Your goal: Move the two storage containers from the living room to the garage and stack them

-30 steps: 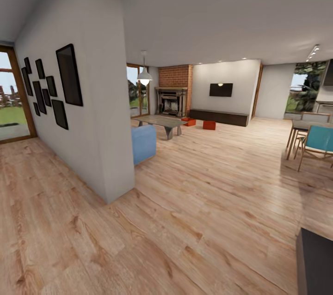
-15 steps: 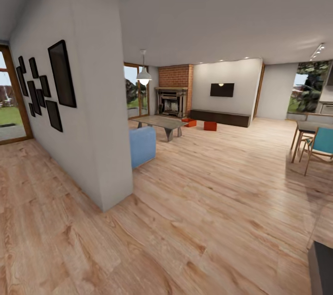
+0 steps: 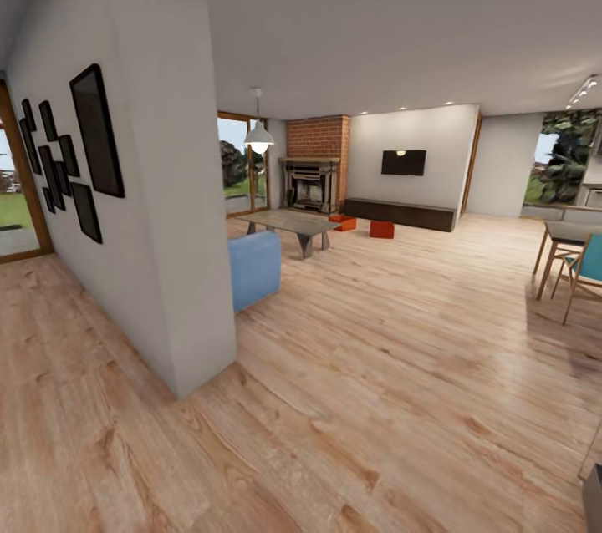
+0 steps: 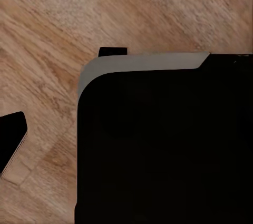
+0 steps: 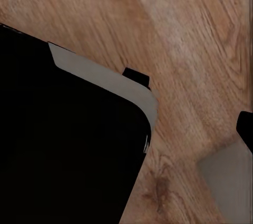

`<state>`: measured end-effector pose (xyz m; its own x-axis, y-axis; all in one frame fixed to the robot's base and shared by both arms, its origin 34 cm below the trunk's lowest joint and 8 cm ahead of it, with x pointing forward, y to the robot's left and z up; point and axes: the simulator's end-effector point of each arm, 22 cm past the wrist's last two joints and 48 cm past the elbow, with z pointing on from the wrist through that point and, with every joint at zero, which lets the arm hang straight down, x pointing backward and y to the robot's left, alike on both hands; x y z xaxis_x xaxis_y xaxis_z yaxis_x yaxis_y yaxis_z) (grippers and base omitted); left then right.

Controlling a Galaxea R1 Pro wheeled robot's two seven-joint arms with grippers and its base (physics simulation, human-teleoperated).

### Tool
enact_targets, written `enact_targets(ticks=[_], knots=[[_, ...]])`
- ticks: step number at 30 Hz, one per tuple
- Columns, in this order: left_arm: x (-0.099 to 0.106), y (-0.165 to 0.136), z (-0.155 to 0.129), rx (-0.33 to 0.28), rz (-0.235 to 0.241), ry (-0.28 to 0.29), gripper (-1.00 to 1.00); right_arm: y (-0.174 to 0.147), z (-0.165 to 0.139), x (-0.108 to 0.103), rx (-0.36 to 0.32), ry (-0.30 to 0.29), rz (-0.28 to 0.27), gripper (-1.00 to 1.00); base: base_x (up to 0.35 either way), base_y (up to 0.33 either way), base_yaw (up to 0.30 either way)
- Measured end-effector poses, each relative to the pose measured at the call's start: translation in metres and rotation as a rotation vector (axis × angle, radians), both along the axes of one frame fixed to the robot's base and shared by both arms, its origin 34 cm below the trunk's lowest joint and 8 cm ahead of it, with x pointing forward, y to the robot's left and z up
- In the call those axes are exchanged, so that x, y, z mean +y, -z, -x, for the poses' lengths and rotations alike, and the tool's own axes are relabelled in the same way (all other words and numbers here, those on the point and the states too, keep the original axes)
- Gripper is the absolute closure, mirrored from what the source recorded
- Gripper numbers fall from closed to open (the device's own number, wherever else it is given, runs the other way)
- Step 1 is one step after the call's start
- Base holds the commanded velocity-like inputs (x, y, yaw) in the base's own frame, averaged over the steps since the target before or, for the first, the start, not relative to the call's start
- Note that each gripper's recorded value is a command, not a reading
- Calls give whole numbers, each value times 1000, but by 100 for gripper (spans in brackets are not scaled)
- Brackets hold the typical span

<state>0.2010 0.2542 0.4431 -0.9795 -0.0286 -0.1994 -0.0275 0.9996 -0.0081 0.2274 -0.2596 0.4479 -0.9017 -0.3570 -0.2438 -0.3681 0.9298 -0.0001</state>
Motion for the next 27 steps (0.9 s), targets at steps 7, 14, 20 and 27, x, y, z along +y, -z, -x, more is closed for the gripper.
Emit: enact_targets(ticks=[7,14,20,27], knots=[[0,0,0,0,0,0,-100,0,1,1,2,0,0,-100,322,0,-156],[0,0,0,0,-1,0,-100,0,1,0,1,3,0,-100,322,0,-233],[0,0,0,0,0,0,-100,0,0,0,1,4,0,-100,322,0,-162],[0,0,0,0,0,0,-100,0,0,0,0,6,-1,-100,322,0,-13]])
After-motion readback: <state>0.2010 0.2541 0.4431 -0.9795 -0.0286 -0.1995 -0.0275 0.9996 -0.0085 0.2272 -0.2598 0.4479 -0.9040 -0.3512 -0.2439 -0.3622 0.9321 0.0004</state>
